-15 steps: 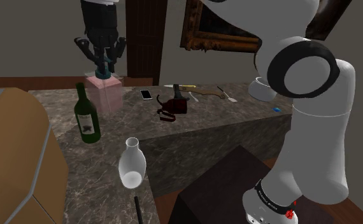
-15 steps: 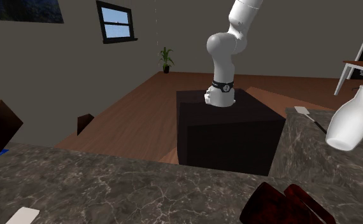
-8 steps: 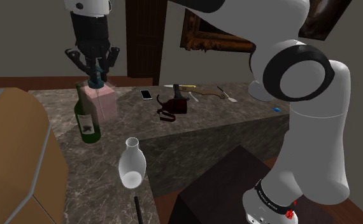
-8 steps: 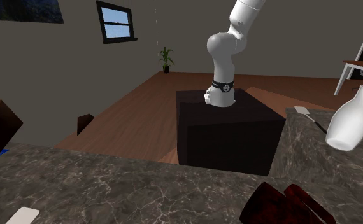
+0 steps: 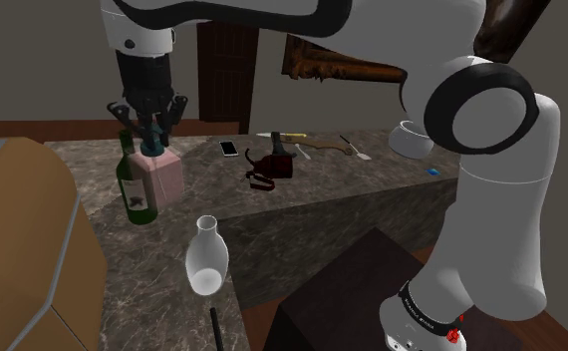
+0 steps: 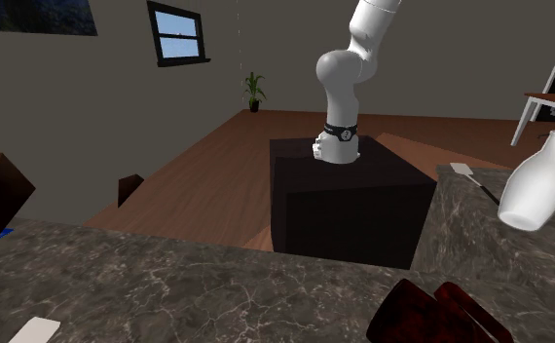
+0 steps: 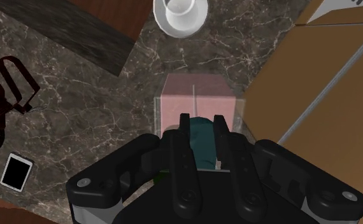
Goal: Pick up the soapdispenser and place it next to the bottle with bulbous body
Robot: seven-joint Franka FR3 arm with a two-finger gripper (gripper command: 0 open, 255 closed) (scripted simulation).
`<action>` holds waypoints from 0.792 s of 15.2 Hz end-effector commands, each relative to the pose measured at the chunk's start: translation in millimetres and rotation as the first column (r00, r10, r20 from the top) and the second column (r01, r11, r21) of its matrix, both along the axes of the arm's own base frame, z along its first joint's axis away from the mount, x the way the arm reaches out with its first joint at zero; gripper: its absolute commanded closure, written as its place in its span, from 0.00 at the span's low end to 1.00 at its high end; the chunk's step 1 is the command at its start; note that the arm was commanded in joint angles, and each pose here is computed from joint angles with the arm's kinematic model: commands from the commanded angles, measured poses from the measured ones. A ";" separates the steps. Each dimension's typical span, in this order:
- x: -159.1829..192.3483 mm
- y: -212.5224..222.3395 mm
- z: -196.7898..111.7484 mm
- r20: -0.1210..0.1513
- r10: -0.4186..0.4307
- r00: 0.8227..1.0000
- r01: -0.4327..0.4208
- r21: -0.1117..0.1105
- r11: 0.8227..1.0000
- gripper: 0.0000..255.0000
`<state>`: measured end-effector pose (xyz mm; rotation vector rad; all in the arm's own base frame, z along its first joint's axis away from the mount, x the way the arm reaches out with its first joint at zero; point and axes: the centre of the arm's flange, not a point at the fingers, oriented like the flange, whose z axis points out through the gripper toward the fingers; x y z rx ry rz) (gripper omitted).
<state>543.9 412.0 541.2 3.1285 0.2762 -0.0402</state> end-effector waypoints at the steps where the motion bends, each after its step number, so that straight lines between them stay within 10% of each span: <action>1: -0.4 -1.1 -10.6 0.001 0.000 1.000 0.000 0.000 1.000 1.00; 12: -0.4 -1.1 -68.7 0.001 0.000 1.000 0.000 0.000 1.000 1.00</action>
